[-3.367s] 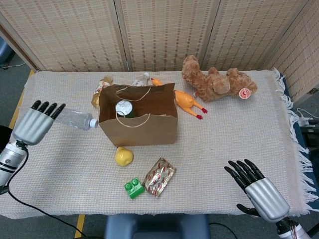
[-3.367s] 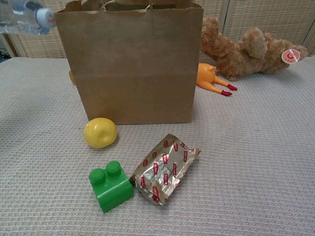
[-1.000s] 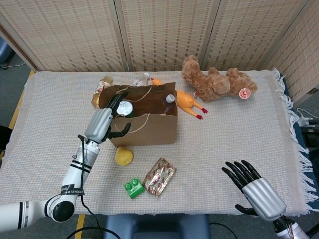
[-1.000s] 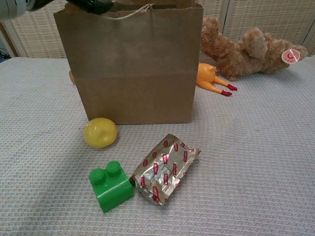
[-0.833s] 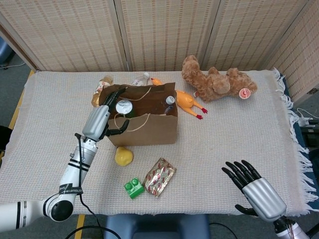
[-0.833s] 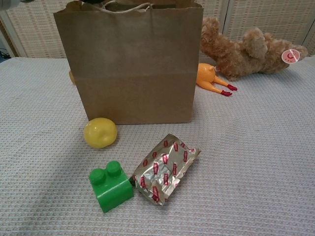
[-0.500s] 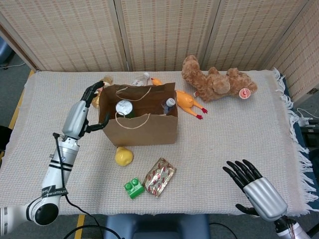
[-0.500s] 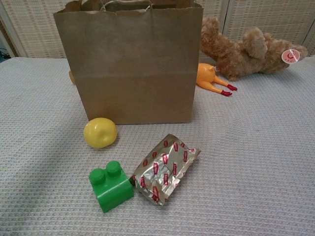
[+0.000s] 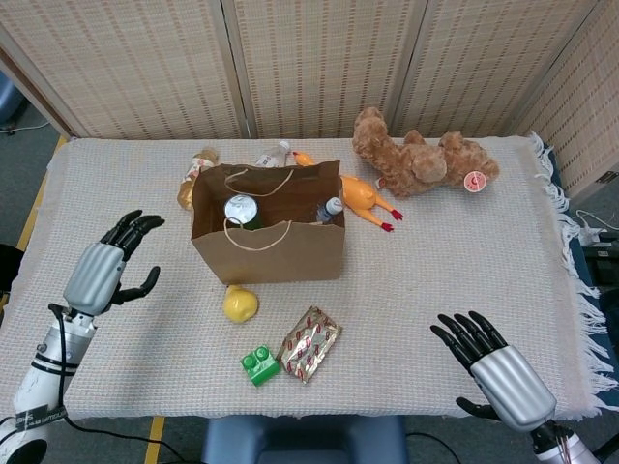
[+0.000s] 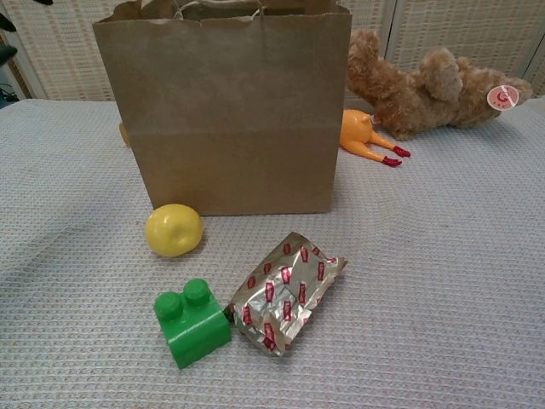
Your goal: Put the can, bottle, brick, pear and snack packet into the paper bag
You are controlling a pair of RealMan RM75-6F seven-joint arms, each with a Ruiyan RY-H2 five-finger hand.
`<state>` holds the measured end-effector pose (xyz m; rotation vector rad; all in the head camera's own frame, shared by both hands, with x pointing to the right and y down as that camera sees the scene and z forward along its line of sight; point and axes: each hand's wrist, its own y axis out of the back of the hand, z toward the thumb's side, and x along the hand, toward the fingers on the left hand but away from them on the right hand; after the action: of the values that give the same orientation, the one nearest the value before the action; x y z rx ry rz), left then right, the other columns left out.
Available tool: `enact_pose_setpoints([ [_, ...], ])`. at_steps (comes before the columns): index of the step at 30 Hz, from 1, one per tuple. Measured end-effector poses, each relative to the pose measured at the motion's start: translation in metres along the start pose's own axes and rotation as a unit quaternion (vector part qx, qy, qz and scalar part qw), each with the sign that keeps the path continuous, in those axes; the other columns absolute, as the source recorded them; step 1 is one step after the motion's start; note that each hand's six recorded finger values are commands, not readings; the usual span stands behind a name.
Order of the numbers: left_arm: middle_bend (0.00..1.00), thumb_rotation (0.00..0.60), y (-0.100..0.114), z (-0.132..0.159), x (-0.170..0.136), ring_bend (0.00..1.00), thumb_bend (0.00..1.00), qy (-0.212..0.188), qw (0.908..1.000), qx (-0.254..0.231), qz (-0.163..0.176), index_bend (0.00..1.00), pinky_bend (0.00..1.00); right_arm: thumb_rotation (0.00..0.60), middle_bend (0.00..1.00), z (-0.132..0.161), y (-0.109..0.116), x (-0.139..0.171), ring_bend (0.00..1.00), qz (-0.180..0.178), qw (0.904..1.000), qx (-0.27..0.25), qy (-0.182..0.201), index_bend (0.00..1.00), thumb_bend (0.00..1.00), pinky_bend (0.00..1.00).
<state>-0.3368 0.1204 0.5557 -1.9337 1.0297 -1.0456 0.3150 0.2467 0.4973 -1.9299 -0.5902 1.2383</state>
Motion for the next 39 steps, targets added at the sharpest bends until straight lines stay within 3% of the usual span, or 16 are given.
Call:
enact_pose_setpoints([
  [5, 0.12, 0.600, -0.036, -0.019, -0.052, 0.05, 0.45, -0.054, 0.9928, 0.087, -0.063, 0.14, 0.23, 0.600, 0.00, 0.001, -0.001, 0.000, 0.00, 0.003, 1.0000, 0.001, -0.001, 0.00, 0.02, 0.00],
  [7, 0.12, 0.600, -0.047, -0.025, -0.075, 0.05, 0.44, -0.058, 0.9900, 0.098, -0.084, 0.13, 0.23, 0.600, 0.00, 0.000, -0.002, -0.001, 0.00, 0.005, 1.0000, 0.001, -0.002, 0.00, 0.02, 0.00],
  [13, 0.11, 0.600, -0.064, -0.028, -0.116, 0.05, 0.37, -0.038, 0.9886, 0.073, -0.126, 0.10, 0.23, 0.600, 0.00, -0.002, -0.003, -0.001, 0.00, 0.007, 1.0000, 0.000, -0.003, 0.00, 0.02, 0.00],
  [19, 0.06, 0.600, -0.081, -0.009, -0.143, 0.02, 0.35, -0.085, 0.9816, 0.044, -0.165, 0.06, 0.20, 0.600, 0.00, -0.002, -0.002, -0.001, 0.00, 0.005, 1.0000, 0.000, -0.004, 0.00, 0.02, 0.00],
  [23, 0.00, 0.600, -0.100, 0.013, -0.164, 0.00, 0.34, -0.124, 0.9722, 0.022, -0.197, 0.00, 0.16, 0.600, 0.00, -0.001, -0.003, -0.002, 0.00, 0.005, 1.0000, 0.000, -0.004, 0.00, 0.02, 0.00],
  [31, 0.00, 0.600, -0.128, 0.023, -0.157, 0.00, 0.35, -0.110, 0.9644, 0.001, -0.241, 0.00, 0.12, 0.600, 0.00, -0.001, -0.003, -0.001, 0.00, 0.007, 1.0000, -0.002, -0.003, 0.00, 0.02, 0.00],
  [39, 0.00, 0.600, -0.149, 0.033, -0.131, 0.00, 0.35, -0.100, 0.9611, 0.000, -0.257, 0.00, 0.08, 0.600, 0.00, -0.002, -0.001, -0.002, 0.00, 0.006, 1.0000, -0.005, -0.004, 0.00, 0.02, 0.00],
])
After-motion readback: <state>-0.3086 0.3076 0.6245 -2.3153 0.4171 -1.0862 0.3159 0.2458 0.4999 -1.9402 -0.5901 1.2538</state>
